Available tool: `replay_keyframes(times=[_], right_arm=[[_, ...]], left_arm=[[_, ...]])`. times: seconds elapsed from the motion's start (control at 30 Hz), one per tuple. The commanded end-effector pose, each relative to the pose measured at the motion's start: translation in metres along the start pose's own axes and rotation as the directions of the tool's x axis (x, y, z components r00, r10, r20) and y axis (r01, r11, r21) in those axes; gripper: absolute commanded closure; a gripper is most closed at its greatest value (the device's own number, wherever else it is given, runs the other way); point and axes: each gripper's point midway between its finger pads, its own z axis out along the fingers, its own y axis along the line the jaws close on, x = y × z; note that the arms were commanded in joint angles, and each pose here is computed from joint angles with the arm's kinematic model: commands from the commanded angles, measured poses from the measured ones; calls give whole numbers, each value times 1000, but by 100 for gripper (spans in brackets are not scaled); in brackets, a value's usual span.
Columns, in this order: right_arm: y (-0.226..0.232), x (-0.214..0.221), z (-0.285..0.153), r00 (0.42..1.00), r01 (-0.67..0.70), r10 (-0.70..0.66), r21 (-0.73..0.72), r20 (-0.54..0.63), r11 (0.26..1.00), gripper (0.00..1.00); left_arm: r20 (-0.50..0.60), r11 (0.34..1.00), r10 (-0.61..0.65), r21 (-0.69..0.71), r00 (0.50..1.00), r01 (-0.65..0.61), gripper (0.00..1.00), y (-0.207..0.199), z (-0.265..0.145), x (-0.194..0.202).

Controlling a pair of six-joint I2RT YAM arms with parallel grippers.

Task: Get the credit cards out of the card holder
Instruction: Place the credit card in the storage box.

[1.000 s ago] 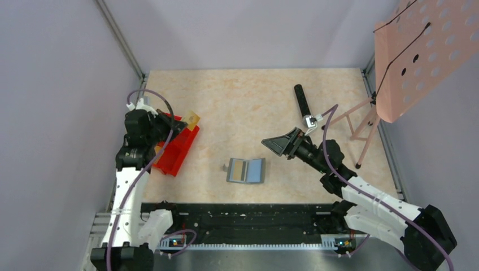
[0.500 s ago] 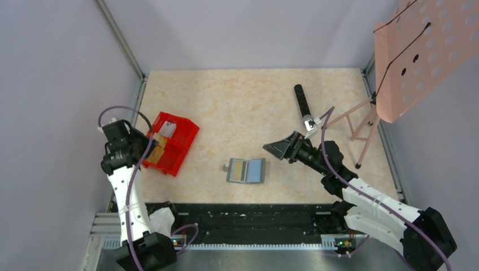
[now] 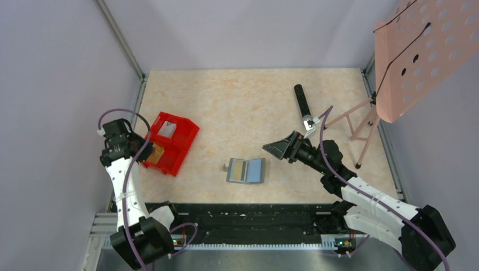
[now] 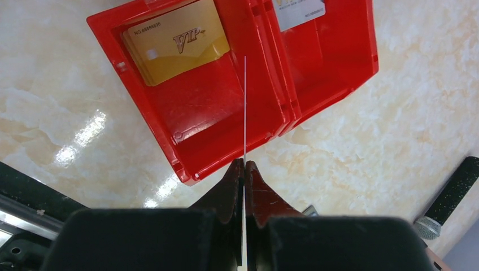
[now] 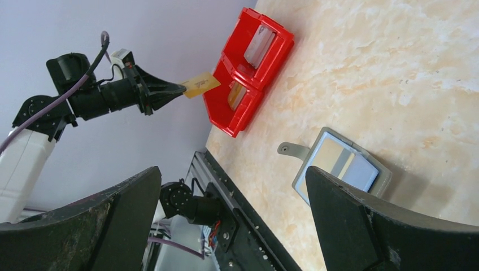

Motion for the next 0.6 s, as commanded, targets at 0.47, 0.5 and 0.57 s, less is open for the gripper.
replay_keyframes(times=[0.47, 0.5, 0.57], right_arm=[[12, -10, -1, 999, 19, -17, -49, 32, 999, 1], [12, -11, -1, 999, 21, -19, -50, 32, 999, 1], [14, -12, -1, 999, 22, -20, -52, 32, 998, 1]], left_arm=[[-85, 999, 9, -31, 996, -12, 100, 6, 35, -18], [-87, 1000, 9, -27, 996, -12, 100, 5, 36, -19], [-90, 999, 8, -31, 996, -11, 100, 4, 39, -23]])
